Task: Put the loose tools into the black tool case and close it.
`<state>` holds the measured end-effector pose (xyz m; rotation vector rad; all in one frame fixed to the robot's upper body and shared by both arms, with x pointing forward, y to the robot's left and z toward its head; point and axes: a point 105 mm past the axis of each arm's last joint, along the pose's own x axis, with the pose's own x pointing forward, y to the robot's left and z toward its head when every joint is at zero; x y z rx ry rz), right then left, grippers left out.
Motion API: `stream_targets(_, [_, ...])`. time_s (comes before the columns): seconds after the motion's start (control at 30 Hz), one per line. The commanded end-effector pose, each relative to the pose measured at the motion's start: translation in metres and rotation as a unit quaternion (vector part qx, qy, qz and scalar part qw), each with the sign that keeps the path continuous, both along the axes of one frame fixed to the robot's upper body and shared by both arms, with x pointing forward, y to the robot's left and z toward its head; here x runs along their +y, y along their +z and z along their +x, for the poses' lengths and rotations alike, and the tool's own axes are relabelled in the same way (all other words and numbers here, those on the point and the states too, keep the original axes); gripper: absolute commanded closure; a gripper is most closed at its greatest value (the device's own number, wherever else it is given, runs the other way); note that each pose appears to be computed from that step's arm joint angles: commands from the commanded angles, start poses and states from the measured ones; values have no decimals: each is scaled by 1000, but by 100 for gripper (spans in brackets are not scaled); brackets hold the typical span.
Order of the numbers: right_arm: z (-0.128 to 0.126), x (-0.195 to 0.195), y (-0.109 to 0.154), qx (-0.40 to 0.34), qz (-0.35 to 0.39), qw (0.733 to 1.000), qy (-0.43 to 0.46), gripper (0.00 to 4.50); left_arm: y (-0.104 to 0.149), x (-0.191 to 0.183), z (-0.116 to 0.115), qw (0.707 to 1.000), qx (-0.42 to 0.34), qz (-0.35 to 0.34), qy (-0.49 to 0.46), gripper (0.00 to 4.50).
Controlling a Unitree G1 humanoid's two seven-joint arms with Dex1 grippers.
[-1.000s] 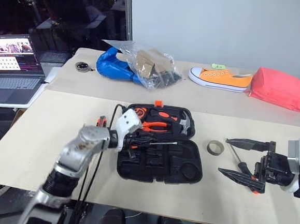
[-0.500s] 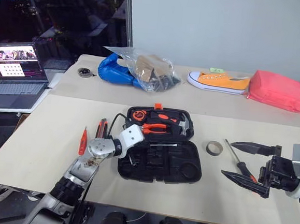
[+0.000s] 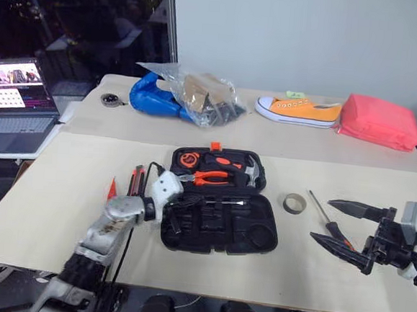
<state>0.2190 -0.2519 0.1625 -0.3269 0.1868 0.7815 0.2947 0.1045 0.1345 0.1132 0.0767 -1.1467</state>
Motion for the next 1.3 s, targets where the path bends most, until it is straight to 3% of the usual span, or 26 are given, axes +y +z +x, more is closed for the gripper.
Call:
stream_targets(0.03, [1, -25, -6, 17, -90, 993, -70, 0, 49, -6, -31, 995, -11, -26, -92, 270])
stream_targets(0.1, [5, -39, -16, 53, -122, 985, -112, 0, 59, -7, -42, 993, -3, -21, -118, 198])
stream_targets(0.13, [6, -46, -20, 68, -132, 980, -129, 0, 62, -10, -47, 992, -2, -17, -129, 183])
stream_targets(0.3, [23, -63, -35, 155, -127, 964, -177, 0, 76, -16, -73, 984, 4, 6, -180, 7])
stream_targets(0.53, [34, -79, -56, 240, -144, 934, -221, 0, 83, -18, -85, 984, 4, 12, -178, 7])
stream_targets(0.63, [35, -80, -68, 259, -163, 926, -220, 64, 82, -15, -86, 986, 2, 18, -166, 0])
stream_targets(0.83, [39, -80, -70, 250, -168, 928, -217, 275, 83, -12, -85, 990, -7, 15, -143, 0])
stream_targets(0.93, [36, -79, -66, 228, -169, 937, -204, 372, 78, -9, -80, 991, -45, 46, -115, 0])
stream_targets(1.1, [49, -58, -9, 119, -164, 968, -150, 373, 75, 4, -86, 994, -44, -2, -100, 0])
stream_targets(1.2, [61, -13, 25, 66, -153, 983, -73, 373, 64, 23, -89, 997, -22, -1, -73, 0])
stream_targets(1.3, [68, 33, 36, 50, -156, 986, 10, 373, 58, 36, -96, 998, -18, -17, -50, 0])
